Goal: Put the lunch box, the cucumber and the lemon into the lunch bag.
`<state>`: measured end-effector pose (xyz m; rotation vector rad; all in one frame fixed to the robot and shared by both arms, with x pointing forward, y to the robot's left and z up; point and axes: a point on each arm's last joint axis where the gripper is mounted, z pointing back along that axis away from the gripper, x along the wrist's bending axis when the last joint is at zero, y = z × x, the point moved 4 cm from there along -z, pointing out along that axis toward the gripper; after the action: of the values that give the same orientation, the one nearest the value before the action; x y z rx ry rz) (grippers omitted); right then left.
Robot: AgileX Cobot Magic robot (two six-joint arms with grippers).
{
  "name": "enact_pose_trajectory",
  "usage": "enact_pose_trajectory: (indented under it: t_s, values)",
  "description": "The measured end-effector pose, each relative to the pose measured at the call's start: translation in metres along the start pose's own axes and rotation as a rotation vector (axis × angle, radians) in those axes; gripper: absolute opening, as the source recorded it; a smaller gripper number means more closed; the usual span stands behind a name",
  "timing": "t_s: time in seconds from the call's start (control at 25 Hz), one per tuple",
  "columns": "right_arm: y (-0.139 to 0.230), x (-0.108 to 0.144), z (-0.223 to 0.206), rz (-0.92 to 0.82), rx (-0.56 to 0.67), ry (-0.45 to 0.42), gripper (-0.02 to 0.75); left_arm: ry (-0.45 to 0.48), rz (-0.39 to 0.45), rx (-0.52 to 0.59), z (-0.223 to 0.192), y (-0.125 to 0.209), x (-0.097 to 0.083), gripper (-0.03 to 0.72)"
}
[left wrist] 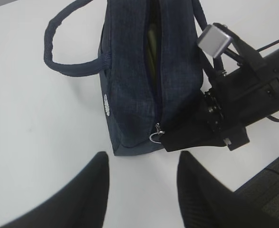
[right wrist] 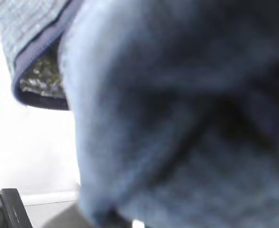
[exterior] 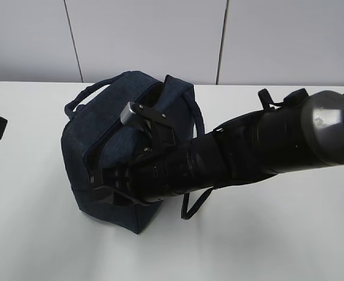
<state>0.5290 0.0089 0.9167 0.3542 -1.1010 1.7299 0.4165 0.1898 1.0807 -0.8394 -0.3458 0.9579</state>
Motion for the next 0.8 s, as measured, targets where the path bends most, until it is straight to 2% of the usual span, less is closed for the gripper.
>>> enact_pose_trajectory:
  t_s: [0.08, 0.16, 0.28, 0.36, 0.8]
  values:
    - [-0.0008, -0.0005, 0.0, -0.001, -0.003, 0.005, 0.221, 0.0, 0.0, 0.0, 0.0, 0.0, 0.0, 0.321]
    - [-0.001, -0.0011, 0.0, -0.003, -0.005, 0.01, 0.185, 0.0, 0.0, 0.0, 0.0, 0.0, 0.0, 0.321]
    - [-0.0012, -0.0016, 0.0, -0.003, -0.006, 0.014, 0.048, 0.0, 0.0, 0.0, 0.0, 0.0, 0.0, 0.321]
    - [-0.0013, -0.0015, 0.0, -0.004, -0.007, 0.013, 0.0, 0.0, 0.0, 0.0, 0.0, 0.0, 0.0, 0.321]
    - [0.0002, 0.0031, 0.0, -0.045, 0.005, -0.022, 0.0, 0.0, 0.0, 0.0, 0.0, 0.0, 0.0, 0.321]
